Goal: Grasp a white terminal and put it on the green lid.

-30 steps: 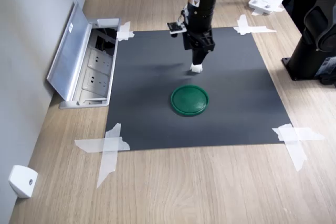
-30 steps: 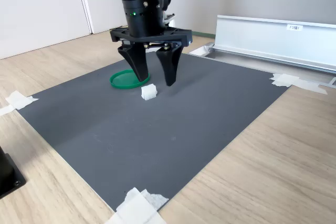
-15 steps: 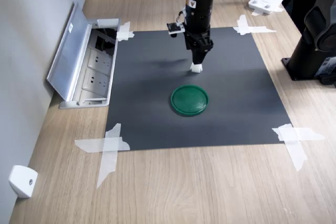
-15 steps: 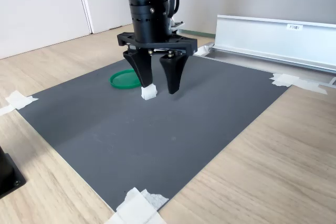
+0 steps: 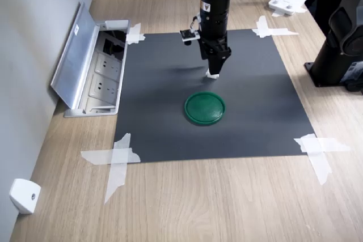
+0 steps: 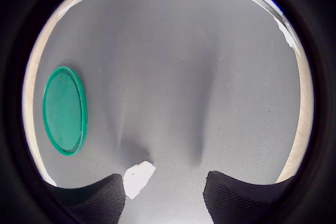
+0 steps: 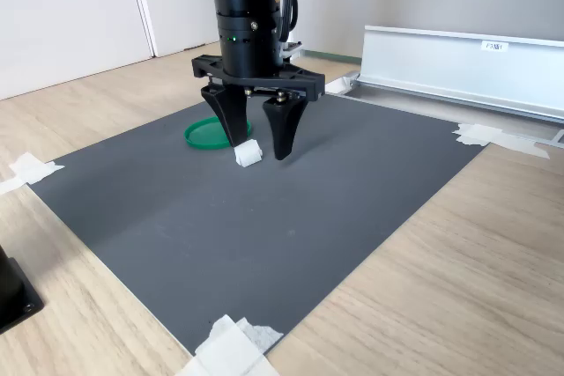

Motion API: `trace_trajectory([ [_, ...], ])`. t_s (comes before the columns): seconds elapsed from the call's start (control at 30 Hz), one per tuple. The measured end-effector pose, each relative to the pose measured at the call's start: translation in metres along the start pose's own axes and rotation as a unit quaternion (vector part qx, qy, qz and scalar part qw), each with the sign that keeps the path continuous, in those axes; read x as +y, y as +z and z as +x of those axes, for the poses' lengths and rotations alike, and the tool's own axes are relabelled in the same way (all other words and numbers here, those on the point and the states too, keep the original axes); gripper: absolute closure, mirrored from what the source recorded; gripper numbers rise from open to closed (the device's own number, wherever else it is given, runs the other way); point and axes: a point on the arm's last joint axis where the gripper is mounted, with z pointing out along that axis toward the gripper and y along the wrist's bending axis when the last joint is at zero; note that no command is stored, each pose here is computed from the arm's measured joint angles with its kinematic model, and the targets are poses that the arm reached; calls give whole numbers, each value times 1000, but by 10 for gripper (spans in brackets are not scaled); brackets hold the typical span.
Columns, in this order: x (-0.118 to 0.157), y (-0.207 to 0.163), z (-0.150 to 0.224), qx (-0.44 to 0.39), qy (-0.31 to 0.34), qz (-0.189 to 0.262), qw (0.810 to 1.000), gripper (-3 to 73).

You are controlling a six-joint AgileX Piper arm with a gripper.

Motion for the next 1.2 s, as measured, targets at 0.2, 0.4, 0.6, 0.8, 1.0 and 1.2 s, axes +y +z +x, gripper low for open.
trace_trajectory([
  [0.2, 0, 0, 0, 3, 0, 0, 1000, 63],
  [0.4, 0, -8, 3, 2, -4, 3, 1000, 63],
  [0.6, -1, -22, -2, -6, -4, 6, 1000, 63],
  [0.8, -2, -25, -3, -3, -4, 5, 1000, 63],
  [1.0, 0, -25, -2, 2, 2, -4, 1000, 63],
  [1.2, 11, -34, -1, -14, -20, 4, 1000, 63],
])
